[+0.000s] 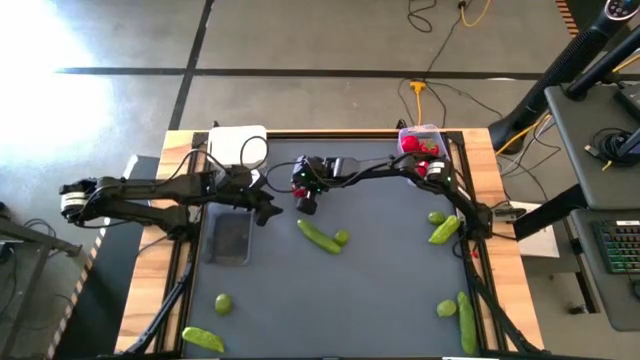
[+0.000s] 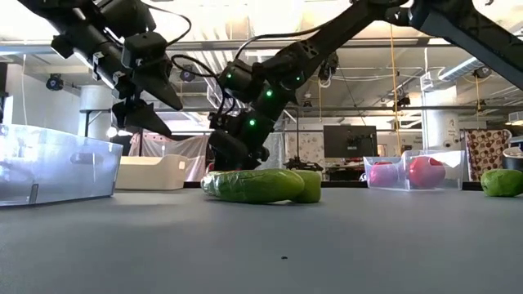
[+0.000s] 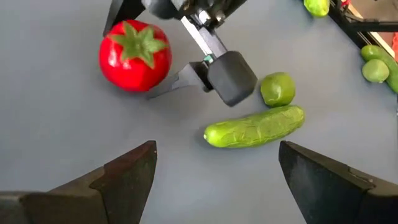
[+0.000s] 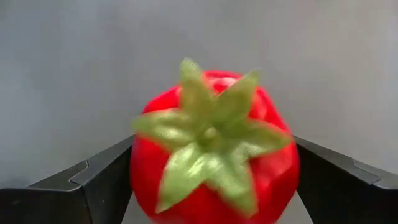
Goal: Sort produce into baskets
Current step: Put the red tomato into the transparent bin, then put the green cucumber into the black bin
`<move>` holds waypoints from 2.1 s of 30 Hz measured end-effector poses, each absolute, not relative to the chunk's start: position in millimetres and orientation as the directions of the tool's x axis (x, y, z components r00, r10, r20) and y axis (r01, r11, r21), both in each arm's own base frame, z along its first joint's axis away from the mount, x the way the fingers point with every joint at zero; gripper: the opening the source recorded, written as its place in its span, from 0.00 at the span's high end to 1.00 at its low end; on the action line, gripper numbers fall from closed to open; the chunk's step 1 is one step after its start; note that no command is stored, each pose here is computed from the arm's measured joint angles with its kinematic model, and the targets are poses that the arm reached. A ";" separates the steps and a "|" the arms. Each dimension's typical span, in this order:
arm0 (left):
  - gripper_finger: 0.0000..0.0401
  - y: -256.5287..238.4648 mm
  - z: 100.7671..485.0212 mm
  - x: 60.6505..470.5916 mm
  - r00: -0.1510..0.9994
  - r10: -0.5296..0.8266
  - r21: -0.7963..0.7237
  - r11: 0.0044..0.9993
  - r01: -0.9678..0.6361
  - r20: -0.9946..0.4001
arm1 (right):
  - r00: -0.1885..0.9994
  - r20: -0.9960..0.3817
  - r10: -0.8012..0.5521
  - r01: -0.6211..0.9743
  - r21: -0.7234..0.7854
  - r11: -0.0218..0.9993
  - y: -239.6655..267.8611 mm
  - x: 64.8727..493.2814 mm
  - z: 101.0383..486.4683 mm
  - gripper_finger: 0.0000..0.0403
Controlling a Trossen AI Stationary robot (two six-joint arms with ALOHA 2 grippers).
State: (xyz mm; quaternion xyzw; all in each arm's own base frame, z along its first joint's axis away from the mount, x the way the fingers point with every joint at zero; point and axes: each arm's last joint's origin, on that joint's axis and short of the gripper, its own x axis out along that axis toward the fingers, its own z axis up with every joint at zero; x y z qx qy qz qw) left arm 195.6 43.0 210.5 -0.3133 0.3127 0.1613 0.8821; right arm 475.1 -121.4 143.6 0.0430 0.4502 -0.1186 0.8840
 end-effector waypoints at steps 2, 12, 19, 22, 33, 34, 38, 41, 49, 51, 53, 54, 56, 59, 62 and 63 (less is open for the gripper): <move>0.20 43.3 210.9 195.3 0.752 0.099 -0.451 0.747 -0.488 -0.651 | 0.570 -0.803 -0.174 0.266 -0.020 0.964 -121.7 475.4 143.9 0.10; 0.22 43.7 211.2 195.3 0.751 0.114 -0.451 0.738 -0.502 -0.650 | 0.544 -0.821 -0.175 0.362 0.041 0.931 -126.7 469.6 153.6 0.32; 0.26 40.5 215.8 192.4 0.767 0.106 -0.459 0.746 -0.482 -0.633 | 0.318 -0.893 -0.318 0.415 -0.170 0.894 -147.1 425.0 215.4 0.32; 0.28 37.1 218.7 191.0 0.777 0.096 -0.465 0.753 -0.466 -0.623 | 0.182 -0.897 -0.403 0.504 -0.266 0.822 -172.2 386.6 233.6 0.32; 0.32 27.6 220.9 189.2 0.782 0.066 -0.459 0.778 -0.429 -0.620 | -0.079 -0.916 -0.393 0.857 -0.263 0.443 -203.3 228.7 251.9 0.32; 0.32 28.0 220.6 189.4 0.779 0.079 -0.447 0.781 -0.436 -0.622 | -0.085 -0.917 -0.390 0.875 -0.256 0.412 -201.4 220.1 251.1 0.32; 0.32 29.8 220.3 191.5 0.778 0.127 -0.405 0.796 -0.450 -0.615 | -0.081 -0.924 -0.373 0.924 -0.210 0.319 -199.5 197.3 236.0 0.32; 0.32 30.2 222.5 192.7 0.790 0.150 -0.396 0.801 -0.449 -0.594 | 0.009 -0.946 -0.325 0.954 -0.090 0.287 -203.5 189.7 217.1 0.32; 0.32 15.4 234.4 186.3 0.837 0.110 -0.453 0.799 -0.395 -0.535 | -0.038 -0.940 -0.340 0.974 -0.111 0.197 -212.5 173.6 186.7 0.23; 0.32 10.7 237.0 184.6 0.846 0.117 -0.457 0.799 -0.392 -0.521 | -0.044 -0.937 -0.346 0.971 -0.121 0.204 -213.7 172.8 185.8 0.21; 0.32 6.8 238.9 183.1 0.851 0.130 -0.455 0.799 -0.394 -0.509 | -0.046 -0.937 -0.348 0.973 -0.122 0.198 -215.5 171.5 186.7 0.18; 0.32 5.3 239.6 182.6 0.853 0.137 -0.454 0.798 -0.397 -0.505 | -0.045 -0.935 -0.352 0.974 -0.119 0.193 -217.1 171.3 188.0 0.16; 0.32 3.3 240.5 181.9 0.854 0.145 -0.452 0.797 -0.400 -0.499 | -0.041 -0.931 -0.362 0.976 -0.115 0.186 -220.0 171.4 191.5 0.13; 0.32 2.6 240.8 181.6 0.855 0.148 -0.452 0.797 -0.401 -0.497 | -0.039 -0.930 -0.367 0.971 -0.121 0.205 -222.5 172.5 198.7 0.09; 0.32 2.6 240.7 181.7 0.855 0.149 -0.457 0.793 -0.404 -0.498 | -0.025 -0.929 -0.368 0.964 -0.120 0.237 -225.4 175.2 215.3 0.09; 0.32 2.6 240.6 181.7 0.854 0.149 -0.457 0.792 -0.405 -0.498 | -0.017 -0.931 -0.364 0.963 -0.113 0.245 -225.9 176.2 222.3 0.08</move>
